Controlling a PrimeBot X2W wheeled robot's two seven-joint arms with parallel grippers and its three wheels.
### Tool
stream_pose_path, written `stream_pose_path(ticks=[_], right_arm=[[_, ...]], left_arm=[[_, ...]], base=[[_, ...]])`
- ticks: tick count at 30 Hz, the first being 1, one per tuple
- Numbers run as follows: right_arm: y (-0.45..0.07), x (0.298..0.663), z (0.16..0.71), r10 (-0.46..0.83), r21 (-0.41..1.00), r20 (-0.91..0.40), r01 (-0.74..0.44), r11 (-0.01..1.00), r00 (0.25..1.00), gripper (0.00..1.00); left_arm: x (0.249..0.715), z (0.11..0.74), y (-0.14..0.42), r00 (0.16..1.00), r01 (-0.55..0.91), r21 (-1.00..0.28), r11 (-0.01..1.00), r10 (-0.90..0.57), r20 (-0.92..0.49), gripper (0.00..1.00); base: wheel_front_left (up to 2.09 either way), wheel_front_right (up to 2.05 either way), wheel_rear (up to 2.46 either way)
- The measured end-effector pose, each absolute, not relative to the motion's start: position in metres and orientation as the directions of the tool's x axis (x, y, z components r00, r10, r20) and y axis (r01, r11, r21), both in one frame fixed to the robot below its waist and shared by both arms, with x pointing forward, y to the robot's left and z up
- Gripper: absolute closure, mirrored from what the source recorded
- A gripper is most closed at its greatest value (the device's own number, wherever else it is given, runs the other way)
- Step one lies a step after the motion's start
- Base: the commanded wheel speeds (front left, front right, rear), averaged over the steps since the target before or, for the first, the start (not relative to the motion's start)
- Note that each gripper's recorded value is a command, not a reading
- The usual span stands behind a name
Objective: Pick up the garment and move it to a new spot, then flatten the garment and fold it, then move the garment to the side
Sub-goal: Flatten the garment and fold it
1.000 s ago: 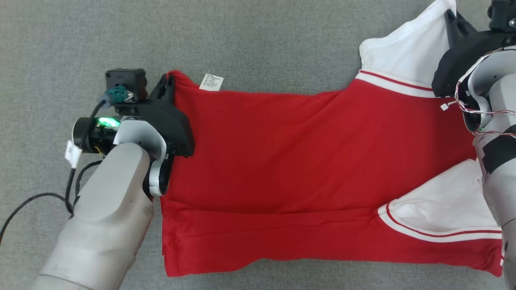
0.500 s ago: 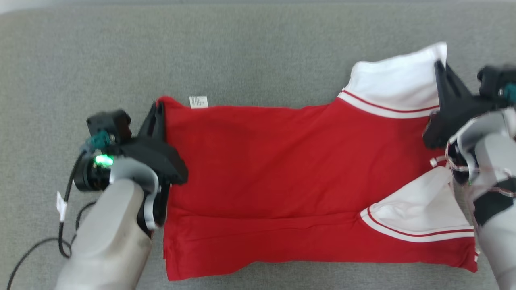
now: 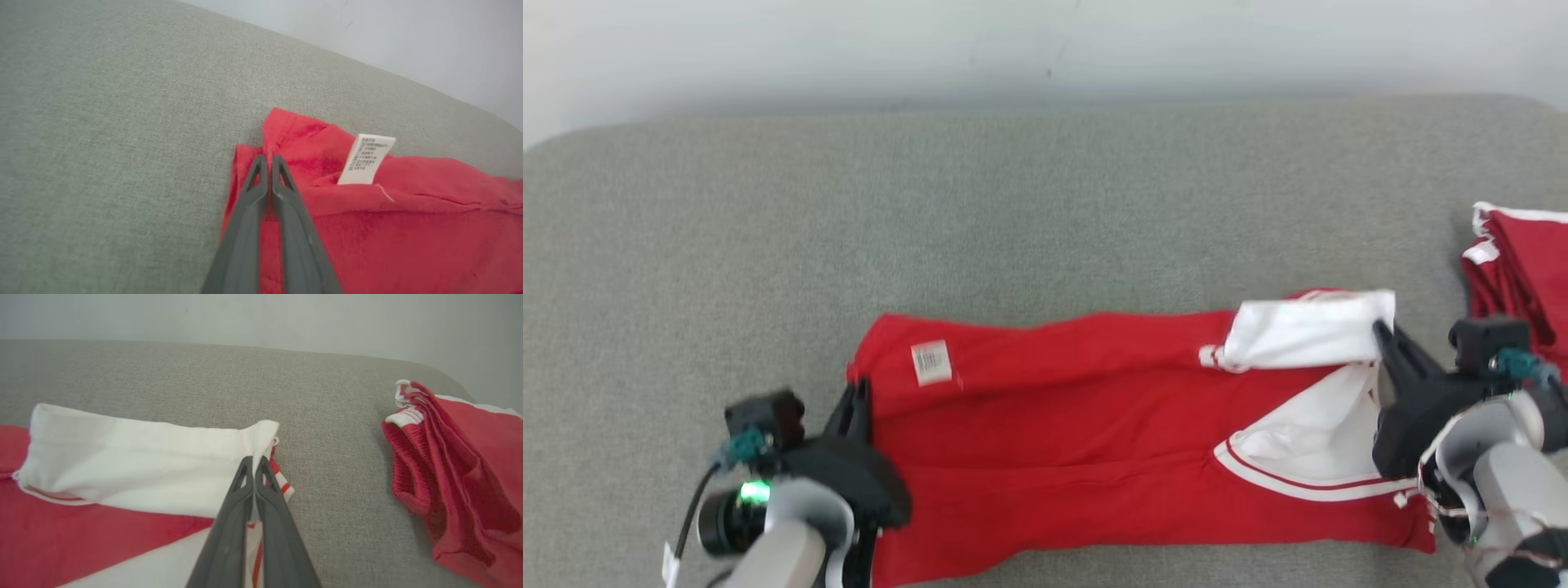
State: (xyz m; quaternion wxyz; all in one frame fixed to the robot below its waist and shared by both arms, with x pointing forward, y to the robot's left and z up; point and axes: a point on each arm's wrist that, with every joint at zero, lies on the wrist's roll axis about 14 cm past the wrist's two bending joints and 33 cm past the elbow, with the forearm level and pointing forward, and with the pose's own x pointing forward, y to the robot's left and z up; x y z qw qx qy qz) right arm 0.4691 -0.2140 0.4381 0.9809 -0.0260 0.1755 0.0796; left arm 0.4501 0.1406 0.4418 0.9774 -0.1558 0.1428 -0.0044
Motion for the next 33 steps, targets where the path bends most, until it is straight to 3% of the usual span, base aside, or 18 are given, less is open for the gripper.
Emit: stream_pose_path(ticks=[12,13,14,24,33], right_arm=[[-0.228,0.422,0.442,0.116,-0.065,-0.370,-0.150,0.987,0.922,0.97],[-0.229,0.419,0.441,0.114,-0.070,-0.378,-0.151,0.986,0.919,0.54],[-0.229,0.416,0.438,0.114,-0.072,-0.392,-0.154,0.985,0.913,0.00],[-0.216,0.390,0.432,0.151,-0.049,-0.430,-0.191,0.980,0.890,0.00],[-0.225,0.383,0.439,0.124,0.022,-0.447,-0.128,0.992,0.886,0.00]], left_arm=[[0.407,0.434,0.129,0.944,-0.032,-0.332,0.943,-0.080,-0.319,0.97],[0.406,0.435,0.128,0.945,-0.031,-0.334,0.942,-0.081,-0.318,0.65],[0.405,0.435,0.127,0.945,-0.032,-0.335,0.942,-0.080,-0.317,0.00],[0.397,0.460,0.145,0.985,-0.024,-0.305,0.952,-0.029,-0.168,0.00],[0.386,0.506,0.172,1.000,0.016,-0.201,0.979,-0.011,0.026,0.00]], base=[[0.00,0.00,0.00],[0.00,0.00,0.00],[0.00,0.00,0.00],[0.00,0.00,0.00],[0.00,0.00,0.00]])
